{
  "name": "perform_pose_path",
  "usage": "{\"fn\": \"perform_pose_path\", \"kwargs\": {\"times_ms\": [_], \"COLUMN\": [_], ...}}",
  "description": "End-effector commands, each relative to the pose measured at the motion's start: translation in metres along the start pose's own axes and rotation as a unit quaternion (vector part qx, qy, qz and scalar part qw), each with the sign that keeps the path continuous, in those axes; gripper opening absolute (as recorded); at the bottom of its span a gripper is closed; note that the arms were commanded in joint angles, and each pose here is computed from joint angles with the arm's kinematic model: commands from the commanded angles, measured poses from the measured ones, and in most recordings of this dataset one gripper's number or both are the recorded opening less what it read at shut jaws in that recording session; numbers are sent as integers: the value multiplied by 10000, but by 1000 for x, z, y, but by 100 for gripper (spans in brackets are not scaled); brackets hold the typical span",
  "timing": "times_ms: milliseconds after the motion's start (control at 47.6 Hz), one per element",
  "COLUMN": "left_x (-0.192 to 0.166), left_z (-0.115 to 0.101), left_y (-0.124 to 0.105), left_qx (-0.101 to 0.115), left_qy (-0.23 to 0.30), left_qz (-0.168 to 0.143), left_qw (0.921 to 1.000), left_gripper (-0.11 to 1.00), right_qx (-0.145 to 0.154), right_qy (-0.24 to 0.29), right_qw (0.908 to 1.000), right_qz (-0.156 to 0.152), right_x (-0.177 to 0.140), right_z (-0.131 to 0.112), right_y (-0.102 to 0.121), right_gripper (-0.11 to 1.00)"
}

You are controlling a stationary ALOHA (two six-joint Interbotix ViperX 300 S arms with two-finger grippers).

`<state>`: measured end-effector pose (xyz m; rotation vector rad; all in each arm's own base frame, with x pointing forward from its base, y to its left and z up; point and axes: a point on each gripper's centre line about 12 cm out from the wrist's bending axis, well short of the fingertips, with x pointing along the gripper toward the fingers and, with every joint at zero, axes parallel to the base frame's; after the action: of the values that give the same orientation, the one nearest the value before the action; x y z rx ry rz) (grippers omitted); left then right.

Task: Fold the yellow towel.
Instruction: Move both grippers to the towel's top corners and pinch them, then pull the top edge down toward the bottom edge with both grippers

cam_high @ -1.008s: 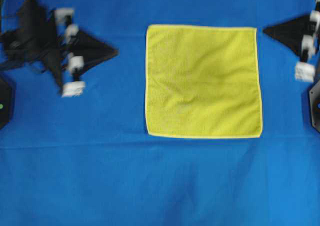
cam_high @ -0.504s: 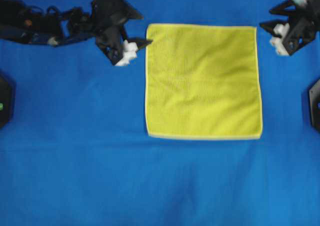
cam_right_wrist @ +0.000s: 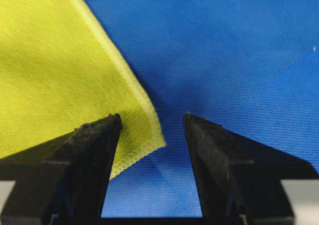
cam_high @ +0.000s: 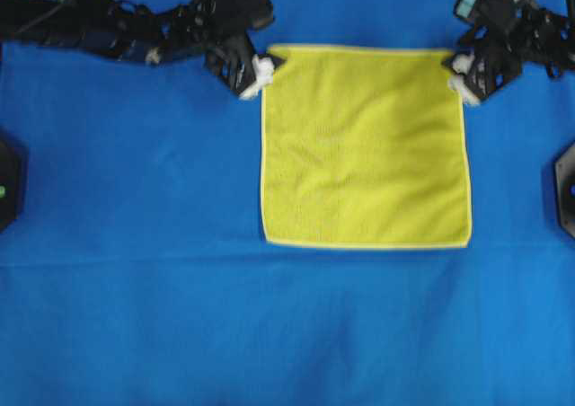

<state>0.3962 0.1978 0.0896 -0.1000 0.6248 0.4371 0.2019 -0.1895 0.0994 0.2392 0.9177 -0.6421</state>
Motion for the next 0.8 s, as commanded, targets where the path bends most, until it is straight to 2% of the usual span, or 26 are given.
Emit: {"fn": "perform_pose_path", "kwargs": {"times_ms": [0, 126, 210, 294, 399, 483, 651, 777], "left_x": [2, 3, 2, 2, 2, 2, -1, -9], "left_z": [12, 11, 9, 7, 4, 3, 9, 22], "left_y": [0, 1, 1, 1, 0, 0, 0, 1], "left_qx": [-4, -5, 10, 33, 275, 375, 456, 546], "left_qy": [-169, -137, -84, -7, 91, 137, 151, 76], "left_qz": [4, 15, 10, 5, -12, -16, -27, -11], "left_qw": [9999, 9999, 10000, 10000, 9996, 9992, 9988, 9985], "left_gripper": [84, 80, 72, 50, 21, 3, 1, 1], "right_qx": [22, -12, -73, -134, -134, -126, -95, -95], "right_qy": [-101, -138, -138, -114, -114, -84, -52, -211], "right_qw": [9999, 9999, 9999, 9998, 9998, 9999, 9999, 9997], "right_qz": [-49, -61, -60, -61, -62, -60, -74, -117], "right_x": [3, 4, 4, 4, 3, 4, 0, -11], "right_z": [7, 10, 9, 9, 9, 7, 8, 16], "right_y": [-5, -6, -6, -6, -6, -6, -7, -8], "right_gripper": [58, 57, 51, 33, 3, 0, 0, 0]}}
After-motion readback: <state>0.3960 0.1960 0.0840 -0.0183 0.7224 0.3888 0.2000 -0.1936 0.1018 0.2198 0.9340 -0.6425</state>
